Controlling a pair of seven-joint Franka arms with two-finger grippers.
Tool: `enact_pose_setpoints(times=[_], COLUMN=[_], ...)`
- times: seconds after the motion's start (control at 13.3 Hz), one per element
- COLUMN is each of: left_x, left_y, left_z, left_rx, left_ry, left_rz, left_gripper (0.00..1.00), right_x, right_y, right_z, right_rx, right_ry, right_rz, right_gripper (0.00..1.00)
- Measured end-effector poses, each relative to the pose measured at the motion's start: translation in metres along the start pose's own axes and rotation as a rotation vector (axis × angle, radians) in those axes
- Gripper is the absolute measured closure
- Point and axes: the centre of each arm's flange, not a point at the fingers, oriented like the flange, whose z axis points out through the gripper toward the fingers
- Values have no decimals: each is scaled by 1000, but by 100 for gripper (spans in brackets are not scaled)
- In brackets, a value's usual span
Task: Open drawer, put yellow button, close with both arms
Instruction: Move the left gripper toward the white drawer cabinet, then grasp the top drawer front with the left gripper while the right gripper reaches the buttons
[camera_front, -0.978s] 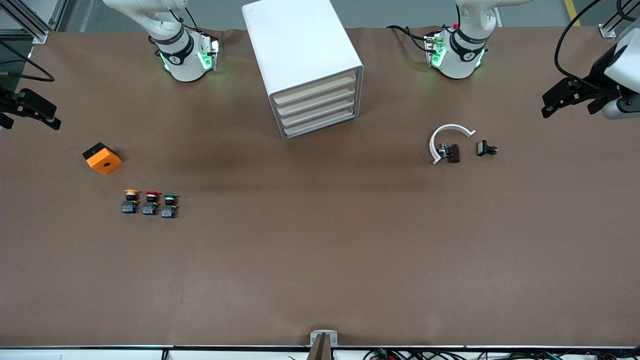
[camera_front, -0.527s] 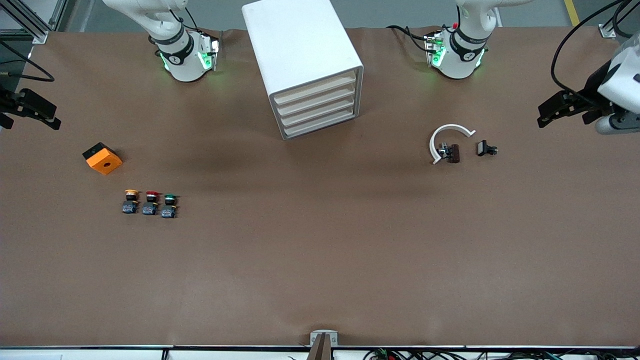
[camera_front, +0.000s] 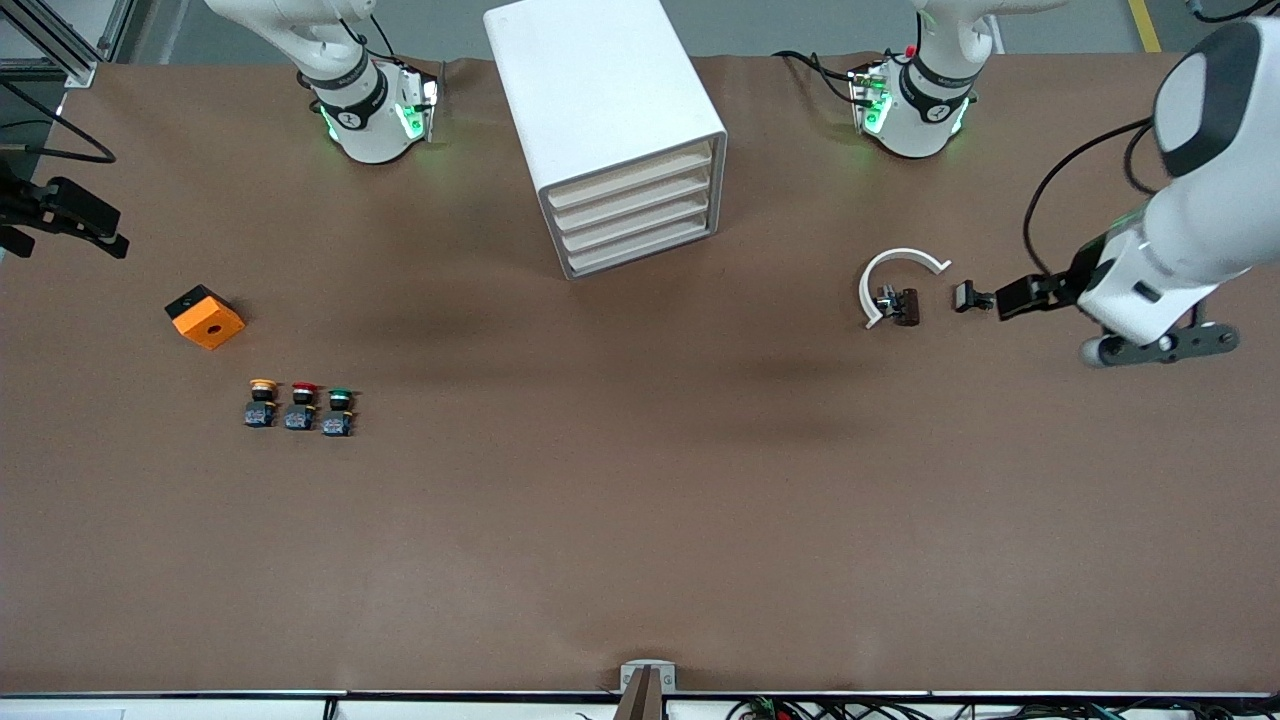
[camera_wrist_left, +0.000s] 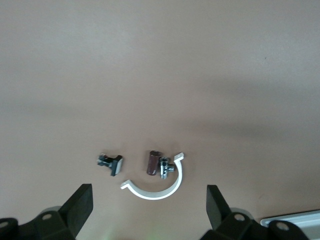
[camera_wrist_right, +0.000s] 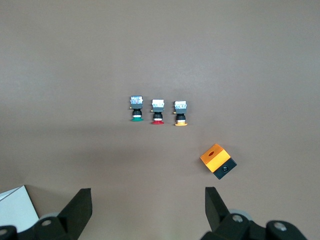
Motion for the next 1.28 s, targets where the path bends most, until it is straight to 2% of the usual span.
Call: enact_pose_setpoints(times=[0.23,0.45,0.6,0.75,0.9,1.05,1.13,1.28], left_x=[13,9,0,-8,-12,-10,-10,-16], left_y=[34,94,139,180,211,227,234,253], left_z=[38,79,105,123,137,157,167,181], left_rx=[7,40,63,62,27,2,4,38], left_ry=[-34,-79,-106,-140,-235,-387,-457,-548], left_rz=[-62,-198,-371,-561,-769,-1009,-1112,-1259], left_gripper=[0,0,0,0,0,0,0,0], right_x=[1,4,6,9,16,26,31,43], right_y=[-1,-1,-1,-1,3,5,6,7], right_z=[2,8,14,27,48,73,86,114], right_rx=[0,1,1,3,5,6,3,-1], right_ry=[-7,-19,-34,-82,-132,-177,-200,-233], right_rz=[-1,-2,-2,-2,4,8,8,8], right_gripper=[0,0,0,0,0,0,0,0])
